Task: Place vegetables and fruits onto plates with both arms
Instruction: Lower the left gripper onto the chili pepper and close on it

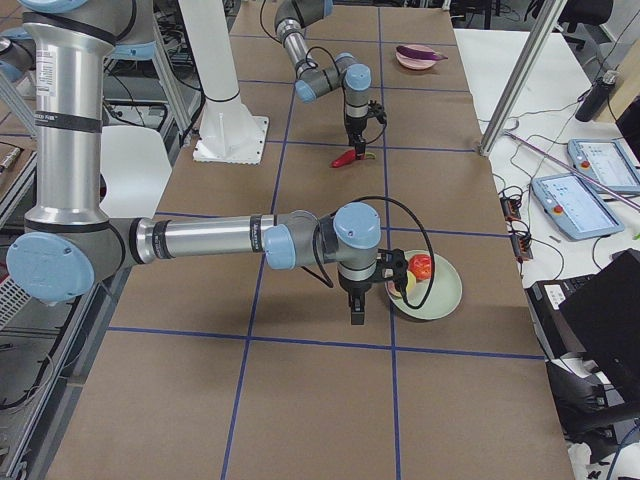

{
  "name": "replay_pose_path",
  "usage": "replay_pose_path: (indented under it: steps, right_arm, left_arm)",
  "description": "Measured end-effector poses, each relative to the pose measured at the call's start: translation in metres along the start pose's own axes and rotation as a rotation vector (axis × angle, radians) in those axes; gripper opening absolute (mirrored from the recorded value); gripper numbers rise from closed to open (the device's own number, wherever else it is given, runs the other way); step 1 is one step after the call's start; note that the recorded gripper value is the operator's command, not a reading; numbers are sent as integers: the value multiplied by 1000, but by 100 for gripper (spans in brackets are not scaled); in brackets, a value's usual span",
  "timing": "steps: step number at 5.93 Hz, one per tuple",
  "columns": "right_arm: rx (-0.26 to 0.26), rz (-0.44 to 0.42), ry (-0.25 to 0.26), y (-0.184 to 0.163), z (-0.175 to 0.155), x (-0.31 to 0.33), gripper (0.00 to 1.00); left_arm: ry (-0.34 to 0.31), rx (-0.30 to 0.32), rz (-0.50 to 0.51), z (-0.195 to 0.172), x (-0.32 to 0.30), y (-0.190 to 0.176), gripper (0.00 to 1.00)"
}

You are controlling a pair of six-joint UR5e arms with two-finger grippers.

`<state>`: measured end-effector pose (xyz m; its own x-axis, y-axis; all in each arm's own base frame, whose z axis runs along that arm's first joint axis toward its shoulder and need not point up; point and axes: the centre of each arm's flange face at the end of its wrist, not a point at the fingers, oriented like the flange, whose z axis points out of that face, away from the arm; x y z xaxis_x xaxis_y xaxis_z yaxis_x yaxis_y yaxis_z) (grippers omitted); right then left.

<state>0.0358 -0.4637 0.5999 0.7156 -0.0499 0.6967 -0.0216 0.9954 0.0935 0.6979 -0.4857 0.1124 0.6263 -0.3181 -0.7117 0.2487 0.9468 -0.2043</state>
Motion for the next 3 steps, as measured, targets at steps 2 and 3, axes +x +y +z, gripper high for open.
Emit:
replay_pose_path:
  steps: [2, 3]
  right_arm:
    - [0, 0, 0, 0, 0, 0, 100]
    - [0, 0, 0, 0, 0, 0, 100]
  left_arm:
    - [-25, -10, 11, 13, -1, 7, 0]
    - [-41, -10, 46, 8, 0, 6, 0]
